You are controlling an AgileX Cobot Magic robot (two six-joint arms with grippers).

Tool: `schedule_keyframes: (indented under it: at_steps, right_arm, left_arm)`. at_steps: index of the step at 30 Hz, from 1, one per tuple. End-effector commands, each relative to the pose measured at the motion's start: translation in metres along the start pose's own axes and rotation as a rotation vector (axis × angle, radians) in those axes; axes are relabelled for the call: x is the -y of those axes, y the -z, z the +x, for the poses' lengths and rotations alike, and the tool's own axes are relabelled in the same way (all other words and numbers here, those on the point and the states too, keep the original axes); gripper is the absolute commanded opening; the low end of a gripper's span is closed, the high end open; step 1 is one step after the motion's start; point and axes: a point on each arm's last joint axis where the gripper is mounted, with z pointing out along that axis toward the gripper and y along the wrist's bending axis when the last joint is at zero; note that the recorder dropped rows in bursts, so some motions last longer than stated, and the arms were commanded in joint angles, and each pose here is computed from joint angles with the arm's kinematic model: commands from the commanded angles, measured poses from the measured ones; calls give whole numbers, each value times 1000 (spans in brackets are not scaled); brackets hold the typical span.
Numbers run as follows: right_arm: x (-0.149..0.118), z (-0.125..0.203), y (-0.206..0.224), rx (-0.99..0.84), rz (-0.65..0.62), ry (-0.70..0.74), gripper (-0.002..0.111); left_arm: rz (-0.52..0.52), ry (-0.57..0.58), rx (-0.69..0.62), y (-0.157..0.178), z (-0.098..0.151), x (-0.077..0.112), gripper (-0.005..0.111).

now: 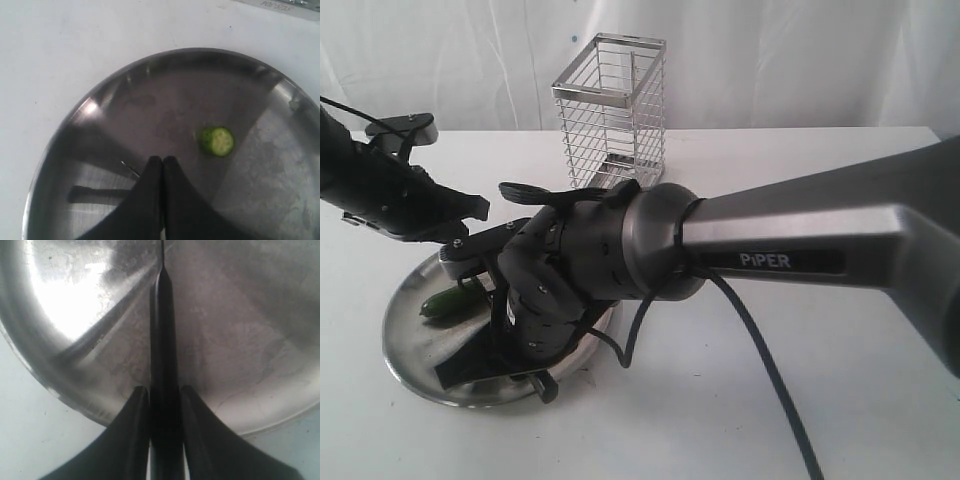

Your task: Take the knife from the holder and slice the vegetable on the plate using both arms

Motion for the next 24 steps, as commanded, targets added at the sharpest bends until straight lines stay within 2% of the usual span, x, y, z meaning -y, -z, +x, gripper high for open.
schedule_keyframes:
  at_steps: [1,8,24]
  right_arm:
    - [-1,0,1,8,-3,-2,0]
    - [-1,0,1,8,-3,-2,0]
    - [-1,0,1,8,-3,-2,0]
  left_arm:
    - [26,26,-23,3,3,3,0]
    - [14,-21,-53,3,6,2,0]
    - [6,2,-98,-19,13,-5,0]
